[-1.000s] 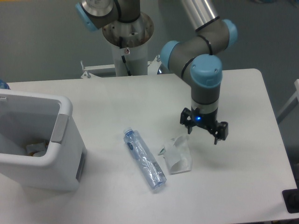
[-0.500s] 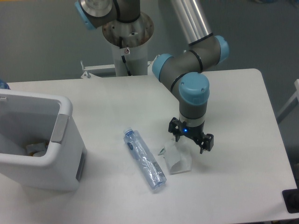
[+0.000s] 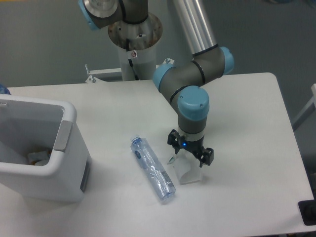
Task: Place the trash in the trash can
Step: 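Lower the gripper and close it on the plastic wrapper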
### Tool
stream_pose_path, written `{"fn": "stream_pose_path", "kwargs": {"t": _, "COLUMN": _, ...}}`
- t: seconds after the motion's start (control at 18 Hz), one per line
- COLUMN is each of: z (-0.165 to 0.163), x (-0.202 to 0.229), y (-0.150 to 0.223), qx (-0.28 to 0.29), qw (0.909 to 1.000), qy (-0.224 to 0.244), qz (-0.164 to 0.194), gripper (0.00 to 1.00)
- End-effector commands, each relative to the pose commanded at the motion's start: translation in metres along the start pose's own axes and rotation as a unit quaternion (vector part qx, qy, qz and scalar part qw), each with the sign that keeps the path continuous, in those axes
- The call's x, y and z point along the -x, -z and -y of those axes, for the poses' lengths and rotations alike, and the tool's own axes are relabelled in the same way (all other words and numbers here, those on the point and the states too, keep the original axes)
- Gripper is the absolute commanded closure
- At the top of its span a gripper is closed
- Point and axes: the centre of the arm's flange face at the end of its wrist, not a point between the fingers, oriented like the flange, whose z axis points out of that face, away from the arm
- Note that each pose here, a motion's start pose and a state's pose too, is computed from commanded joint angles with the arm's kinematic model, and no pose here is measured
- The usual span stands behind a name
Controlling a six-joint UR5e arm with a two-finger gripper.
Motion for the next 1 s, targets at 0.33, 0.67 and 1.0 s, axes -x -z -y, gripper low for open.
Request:
{"fn": "stream_pose_path", "kwargs": {"t": 0.33, "z": 0.000, "x": 0.001, "y": 0.007, "qx": -0.001, "qw": 1.0000, "qy": 0.004, "qz": 0.005, "gripper": 1.00}}
{"fn": "stream_pose_path", "kwargs": {"t": 0.67, "z": -0.003, "x": 0.007, "y": 0.023, "qx": -0.006, "qw": 0.9999, "qy": 0.010, "qz": 0.012, "gripper": 1.00}}
{"fn": "stream_pose_path", "kwargs": {"t": 1.0, "z": -0.008, "x": 0.016, "y": 0.031, "qx": -0.009, "qw": 0.9996, "qy": 0.018, "qz": 0.018, "gripper": 1.00}}
